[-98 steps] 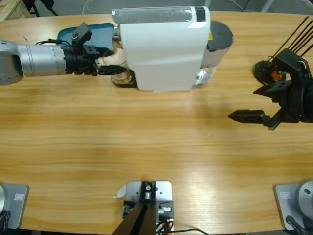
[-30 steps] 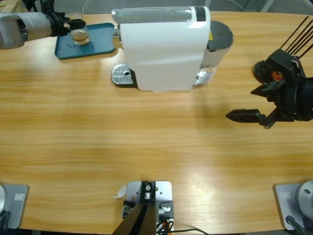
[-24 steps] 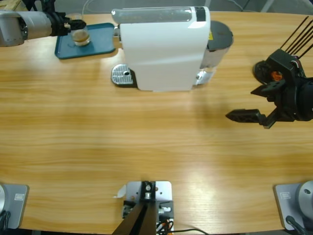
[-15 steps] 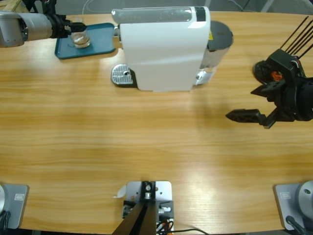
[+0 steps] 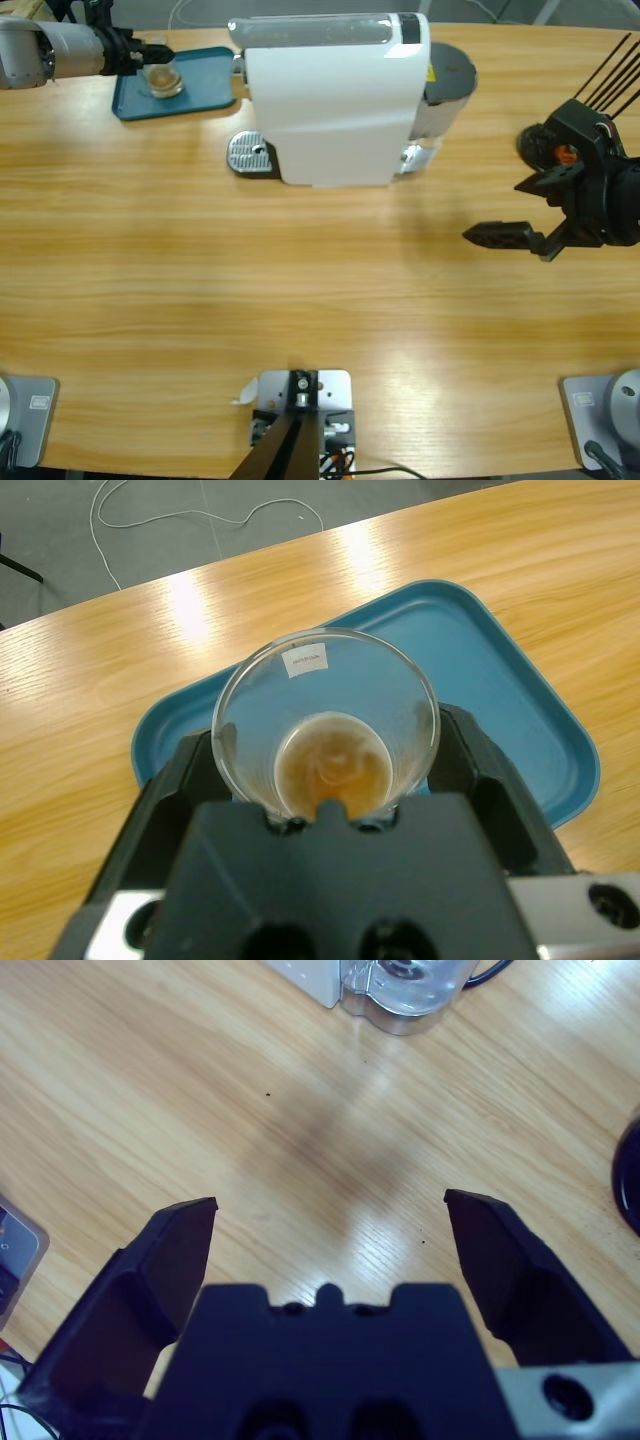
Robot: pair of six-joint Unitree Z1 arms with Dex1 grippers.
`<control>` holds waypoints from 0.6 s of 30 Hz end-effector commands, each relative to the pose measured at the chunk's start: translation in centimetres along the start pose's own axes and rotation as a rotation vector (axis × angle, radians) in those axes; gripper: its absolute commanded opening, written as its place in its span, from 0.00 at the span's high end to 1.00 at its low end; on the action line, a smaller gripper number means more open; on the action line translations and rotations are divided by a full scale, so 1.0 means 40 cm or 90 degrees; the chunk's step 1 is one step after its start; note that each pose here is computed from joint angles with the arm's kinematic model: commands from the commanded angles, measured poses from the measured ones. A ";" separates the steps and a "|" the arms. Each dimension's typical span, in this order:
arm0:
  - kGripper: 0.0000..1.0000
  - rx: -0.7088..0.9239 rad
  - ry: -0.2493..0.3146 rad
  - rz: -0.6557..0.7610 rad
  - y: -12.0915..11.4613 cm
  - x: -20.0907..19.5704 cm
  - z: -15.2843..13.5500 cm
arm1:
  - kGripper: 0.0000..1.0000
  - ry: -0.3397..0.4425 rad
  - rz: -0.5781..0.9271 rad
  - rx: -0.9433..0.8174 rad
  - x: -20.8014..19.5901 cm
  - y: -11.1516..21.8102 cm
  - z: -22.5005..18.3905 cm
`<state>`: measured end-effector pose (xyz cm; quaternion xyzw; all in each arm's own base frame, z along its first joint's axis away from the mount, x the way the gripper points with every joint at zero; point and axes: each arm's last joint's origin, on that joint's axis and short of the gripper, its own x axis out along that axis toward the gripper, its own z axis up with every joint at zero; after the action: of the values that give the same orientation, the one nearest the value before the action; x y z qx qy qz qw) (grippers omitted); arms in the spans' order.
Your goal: Pour coffee
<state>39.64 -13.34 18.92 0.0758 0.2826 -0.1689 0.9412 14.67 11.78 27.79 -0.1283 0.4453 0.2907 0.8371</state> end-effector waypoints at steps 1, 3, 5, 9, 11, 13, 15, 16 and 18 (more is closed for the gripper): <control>0.16 -0.014 0.044 0.008 0.008 0.036 -0.042 | 0.00 0.033 -0.012 0.002 0.025 0.000 -0.006; 0.04 -0.013 0.045 0.007 0.006 0.036 -0.043 | 0.00 0.033 -0.012 0.002 0.025 0.000 -0.007; 0.03 -0.012 0.044 0.004 0.004 0.035 -0.044 | 0.00 0.034 -0.012 0.002 0.026 0.000 -0.007; 0.03 -0.013 0.044 0.004 0.006 0.035 -0.044 | 0.00 0.034 -0.012 0.002 0.026 0.000 -0.007; 0.03 -0.013 0.044 0.004 0.006 0.031 -0.046 | 0.00 0.034 -0.011 0.002 0.026 0.000 -0.006; 0.03 -0.013 0.041 0.004 0.005 0.015 -0.047 | 0.00 0.034 -0.011 0.002 0.026 0.000 -0.007; 0.03 -0.012 0.028 0.006 0.008 -0.019 -0.038 | 0.00 0.035 -0.011 0.002 0.027 0.000 -0.006; 0.03 -0.012 0.014 0.008 0.009 -0.045 -0.025 | 0.00 0.036 -0.011 0.003 0.028 0.000 -0.006; 0.03 -0.006 -0.021 0.011 0.012 -0.104 0.008 | 0.00 0.035 -0.011 0.003 0.028 0.000 -0.004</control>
<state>39.35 -13.25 18.72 0.0767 0.2888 -0.1688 0.9393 14.68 11.78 27.78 -0.1288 0.4453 0.2899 0.8373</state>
